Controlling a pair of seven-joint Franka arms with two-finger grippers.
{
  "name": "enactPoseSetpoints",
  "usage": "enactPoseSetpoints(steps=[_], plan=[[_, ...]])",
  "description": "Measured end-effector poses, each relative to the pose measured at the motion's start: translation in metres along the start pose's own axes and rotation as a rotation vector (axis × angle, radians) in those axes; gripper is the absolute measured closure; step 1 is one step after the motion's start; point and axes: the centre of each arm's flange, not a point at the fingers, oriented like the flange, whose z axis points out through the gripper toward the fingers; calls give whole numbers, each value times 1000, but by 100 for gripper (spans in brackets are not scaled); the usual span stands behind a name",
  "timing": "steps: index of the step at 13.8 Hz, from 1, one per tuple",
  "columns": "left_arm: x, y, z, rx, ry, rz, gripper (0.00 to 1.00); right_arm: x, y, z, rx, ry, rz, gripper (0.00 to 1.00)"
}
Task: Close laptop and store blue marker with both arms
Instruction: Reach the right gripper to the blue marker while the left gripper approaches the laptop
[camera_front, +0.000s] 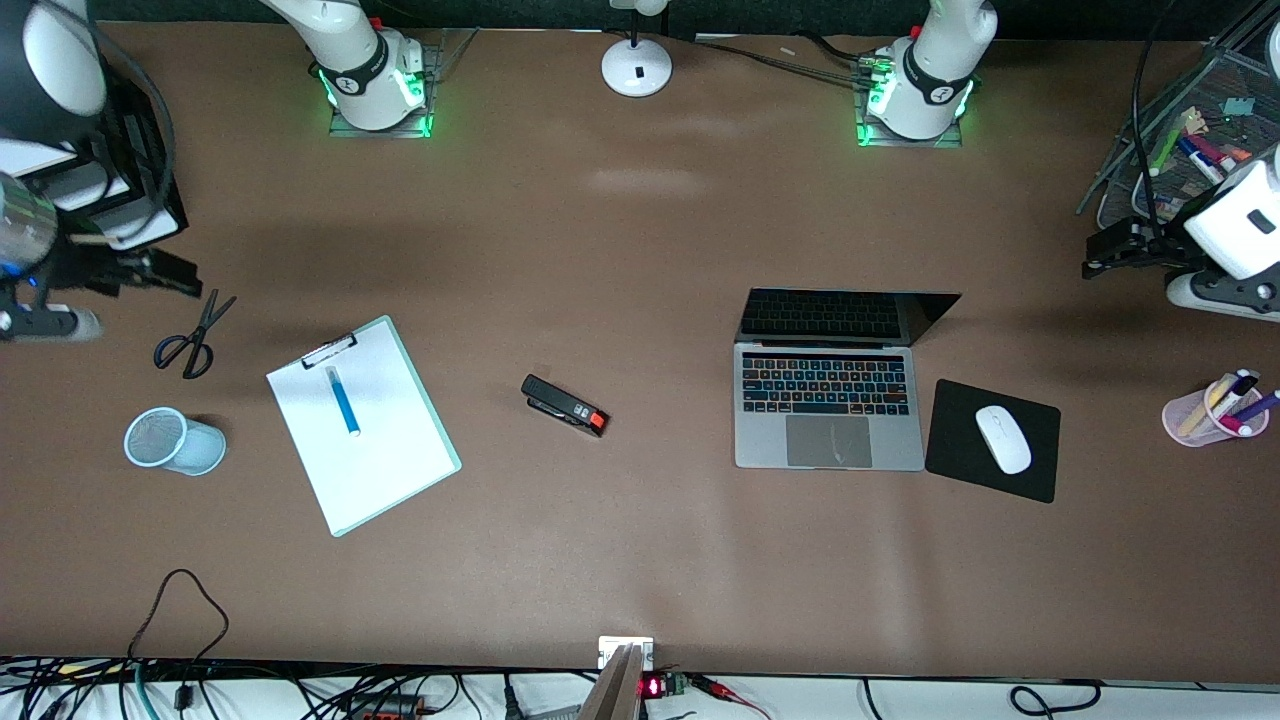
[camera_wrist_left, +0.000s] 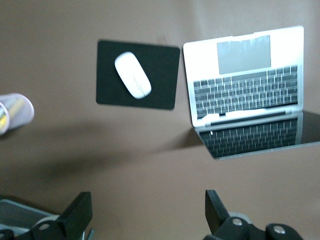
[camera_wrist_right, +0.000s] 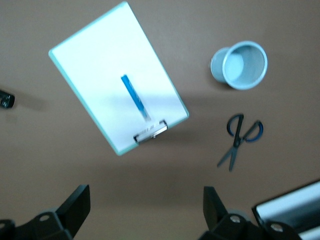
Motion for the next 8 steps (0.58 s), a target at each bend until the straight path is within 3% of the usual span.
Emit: enactPoseSetpoints(steps=[4, 8], plan=[[2, 15, 16, -28, -79, 23, 0, 37, -27, 58, -19, -11, -39, 0], [4, 37, 14, -24, -90, 54, 43, 62, -57, 114, -36, -23, -144, 0]])
